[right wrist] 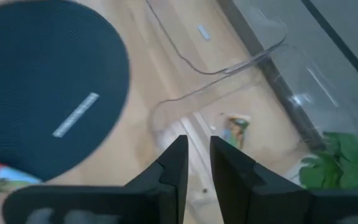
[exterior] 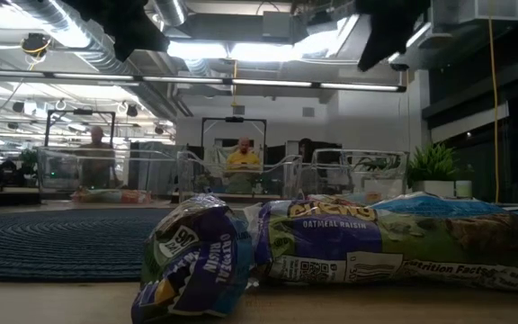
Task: Pick and place Granola Bars by type
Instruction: Put the right yellow chewy bar into the top right transparent bin
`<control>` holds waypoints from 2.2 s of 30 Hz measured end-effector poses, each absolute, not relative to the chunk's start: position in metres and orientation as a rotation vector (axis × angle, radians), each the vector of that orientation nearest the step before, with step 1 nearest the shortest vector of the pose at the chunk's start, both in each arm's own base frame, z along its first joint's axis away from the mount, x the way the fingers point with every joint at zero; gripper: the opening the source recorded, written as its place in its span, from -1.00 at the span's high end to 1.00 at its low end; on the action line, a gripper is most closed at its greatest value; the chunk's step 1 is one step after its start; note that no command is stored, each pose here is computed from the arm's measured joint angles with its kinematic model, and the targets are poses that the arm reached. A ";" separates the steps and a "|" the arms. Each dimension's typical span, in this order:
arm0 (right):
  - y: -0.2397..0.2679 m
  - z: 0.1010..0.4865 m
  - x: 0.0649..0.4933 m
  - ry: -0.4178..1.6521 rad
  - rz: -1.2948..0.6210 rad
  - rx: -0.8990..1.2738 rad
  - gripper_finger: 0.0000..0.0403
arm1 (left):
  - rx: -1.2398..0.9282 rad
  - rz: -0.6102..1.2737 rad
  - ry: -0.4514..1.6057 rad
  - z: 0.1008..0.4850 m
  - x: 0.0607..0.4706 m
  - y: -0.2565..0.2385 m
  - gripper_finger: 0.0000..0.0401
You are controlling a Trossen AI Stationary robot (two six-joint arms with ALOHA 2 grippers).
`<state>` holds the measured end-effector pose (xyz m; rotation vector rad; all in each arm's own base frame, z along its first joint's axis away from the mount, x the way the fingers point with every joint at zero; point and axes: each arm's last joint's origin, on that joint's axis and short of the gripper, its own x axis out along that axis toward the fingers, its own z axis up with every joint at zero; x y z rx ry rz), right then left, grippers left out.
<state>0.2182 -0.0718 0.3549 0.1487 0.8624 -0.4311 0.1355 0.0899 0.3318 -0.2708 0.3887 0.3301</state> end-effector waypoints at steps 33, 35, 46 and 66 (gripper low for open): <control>0.046 0.261 0.177 1.228 -0.096 0.651 0.65 | -0.231 0.298 0.438 0.328 0.132 0.087 0.70; 0.052 0.248 0.176 1.244 -0.130 0.708 0.65 | -0.218 0.298 0.440 0.328 0.132 0.087 0.70; 0.076 0.217 0.166 1.299 -0.319 0.854 0.52 | -0.192 0.300 0.445 0.328 0.132 0.087 0.70; 0.084 0.162 0.163 1.454 -0.468 0.744 -0.25 | -0.209 0.309 0.441 0.329 0.132 0.088 0.70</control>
